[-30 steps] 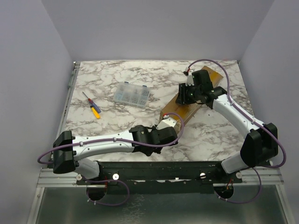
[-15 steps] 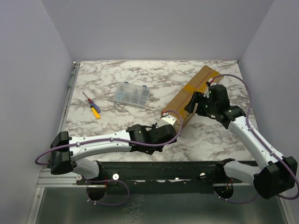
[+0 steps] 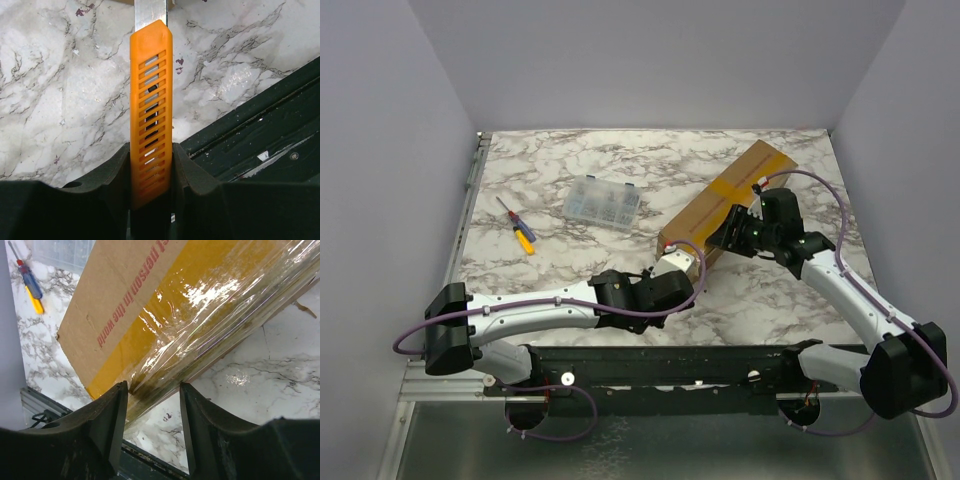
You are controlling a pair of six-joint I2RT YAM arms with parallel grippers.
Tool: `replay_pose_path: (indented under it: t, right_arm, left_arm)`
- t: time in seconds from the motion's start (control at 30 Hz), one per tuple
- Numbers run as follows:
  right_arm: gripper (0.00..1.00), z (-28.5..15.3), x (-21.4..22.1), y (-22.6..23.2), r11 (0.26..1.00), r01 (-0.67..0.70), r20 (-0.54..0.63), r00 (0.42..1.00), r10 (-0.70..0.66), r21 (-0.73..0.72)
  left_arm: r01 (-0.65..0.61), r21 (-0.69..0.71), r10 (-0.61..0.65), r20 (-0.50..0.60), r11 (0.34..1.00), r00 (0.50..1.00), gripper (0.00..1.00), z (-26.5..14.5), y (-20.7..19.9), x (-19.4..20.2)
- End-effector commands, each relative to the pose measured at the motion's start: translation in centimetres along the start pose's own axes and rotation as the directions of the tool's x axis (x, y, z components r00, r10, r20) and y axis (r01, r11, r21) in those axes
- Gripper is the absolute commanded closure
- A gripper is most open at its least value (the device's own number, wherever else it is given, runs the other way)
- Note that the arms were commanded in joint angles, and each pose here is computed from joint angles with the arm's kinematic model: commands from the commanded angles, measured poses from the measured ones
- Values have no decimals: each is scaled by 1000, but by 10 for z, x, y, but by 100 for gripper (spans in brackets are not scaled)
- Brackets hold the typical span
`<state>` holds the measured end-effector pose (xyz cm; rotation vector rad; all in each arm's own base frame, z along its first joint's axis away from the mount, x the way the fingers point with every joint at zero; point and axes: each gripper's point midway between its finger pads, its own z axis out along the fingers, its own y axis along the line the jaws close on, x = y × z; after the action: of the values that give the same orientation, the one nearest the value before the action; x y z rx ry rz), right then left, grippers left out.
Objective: Unpack the express box
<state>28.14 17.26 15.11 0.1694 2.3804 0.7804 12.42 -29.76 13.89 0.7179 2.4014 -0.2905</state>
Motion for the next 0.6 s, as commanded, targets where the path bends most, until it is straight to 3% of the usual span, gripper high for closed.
replay_pose_path:
  t: [0.0,0.57]
  right_arm:
    - [49,4,4,7,999,-13,-15,1000,12,-48]
    - [49,5,7,5,999,6,-31,999,-7,-48]
  left_arm:
    - [19,5,-19,24,1000,1000,100,-1,1,-4]
    - [53,-32,-51,46,998,998,100,-4,15,-9]
